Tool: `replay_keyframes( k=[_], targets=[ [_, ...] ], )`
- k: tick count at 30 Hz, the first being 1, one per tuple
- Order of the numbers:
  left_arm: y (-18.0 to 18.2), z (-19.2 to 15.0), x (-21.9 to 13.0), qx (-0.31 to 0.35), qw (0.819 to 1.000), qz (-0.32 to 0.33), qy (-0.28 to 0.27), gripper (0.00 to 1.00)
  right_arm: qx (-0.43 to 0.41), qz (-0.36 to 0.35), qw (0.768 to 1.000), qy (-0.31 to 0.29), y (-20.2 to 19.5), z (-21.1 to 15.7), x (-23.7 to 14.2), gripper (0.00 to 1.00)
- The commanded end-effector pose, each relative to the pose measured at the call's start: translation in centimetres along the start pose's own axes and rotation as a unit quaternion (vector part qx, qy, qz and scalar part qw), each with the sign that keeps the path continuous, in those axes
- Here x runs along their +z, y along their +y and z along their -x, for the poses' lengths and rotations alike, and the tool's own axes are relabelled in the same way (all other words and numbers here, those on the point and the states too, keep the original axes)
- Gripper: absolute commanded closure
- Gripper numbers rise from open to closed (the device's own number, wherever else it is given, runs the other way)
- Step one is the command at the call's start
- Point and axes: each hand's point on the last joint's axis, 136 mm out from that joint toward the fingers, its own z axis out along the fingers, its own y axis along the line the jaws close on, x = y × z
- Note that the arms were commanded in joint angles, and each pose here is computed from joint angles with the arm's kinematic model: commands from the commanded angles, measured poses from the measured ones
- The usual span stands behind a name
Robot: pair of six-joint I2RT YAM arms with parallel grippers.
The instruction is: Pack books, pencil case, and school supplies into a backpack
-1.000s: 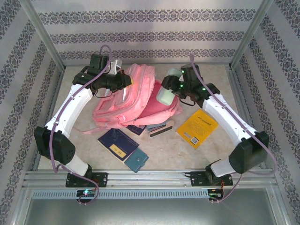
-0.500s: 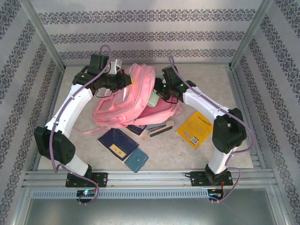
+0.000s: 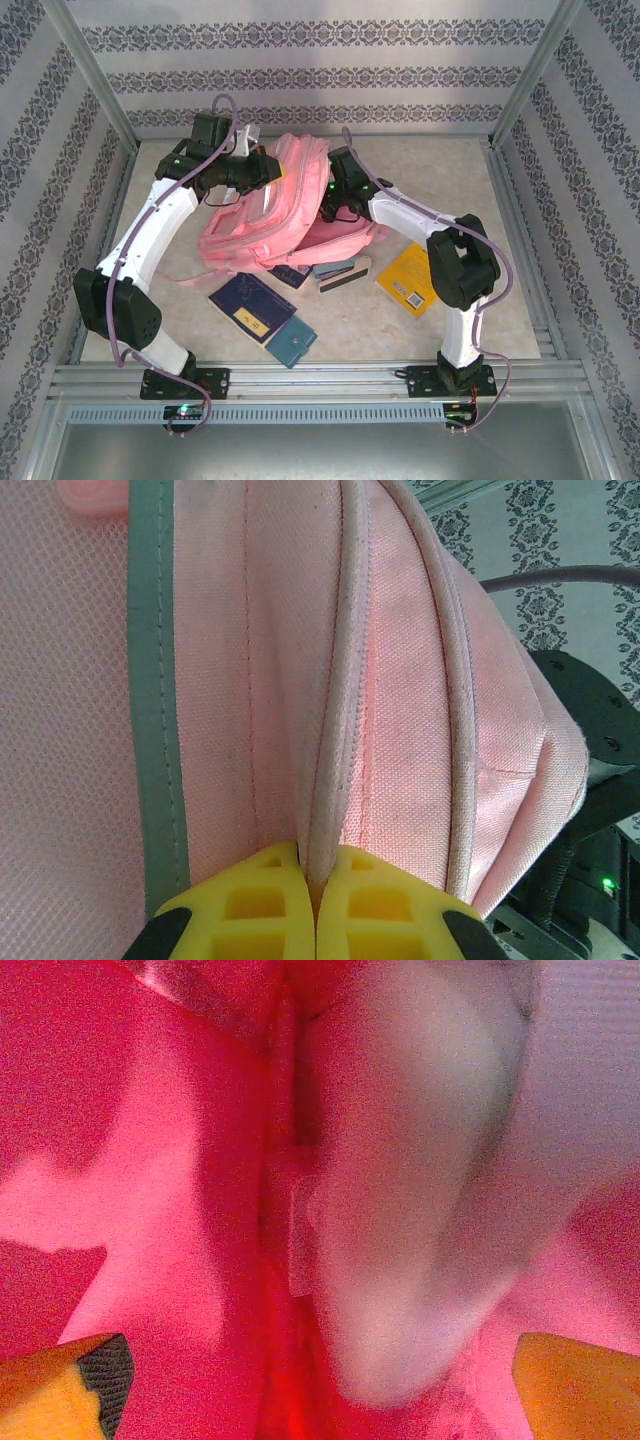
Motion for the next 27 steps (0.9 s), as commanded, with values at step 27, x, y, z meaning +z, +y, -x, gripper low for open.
replay_keyframes(
  k=[27],
  targets=[
    [-4.2, 1.5, -2.6, 0.071, 0.996, -0.036, -0.050, 1.00, -0.175, -0.125, 0.973, -0.086, -4.2, -2.5, -18.4, 0.10]
  ],
)
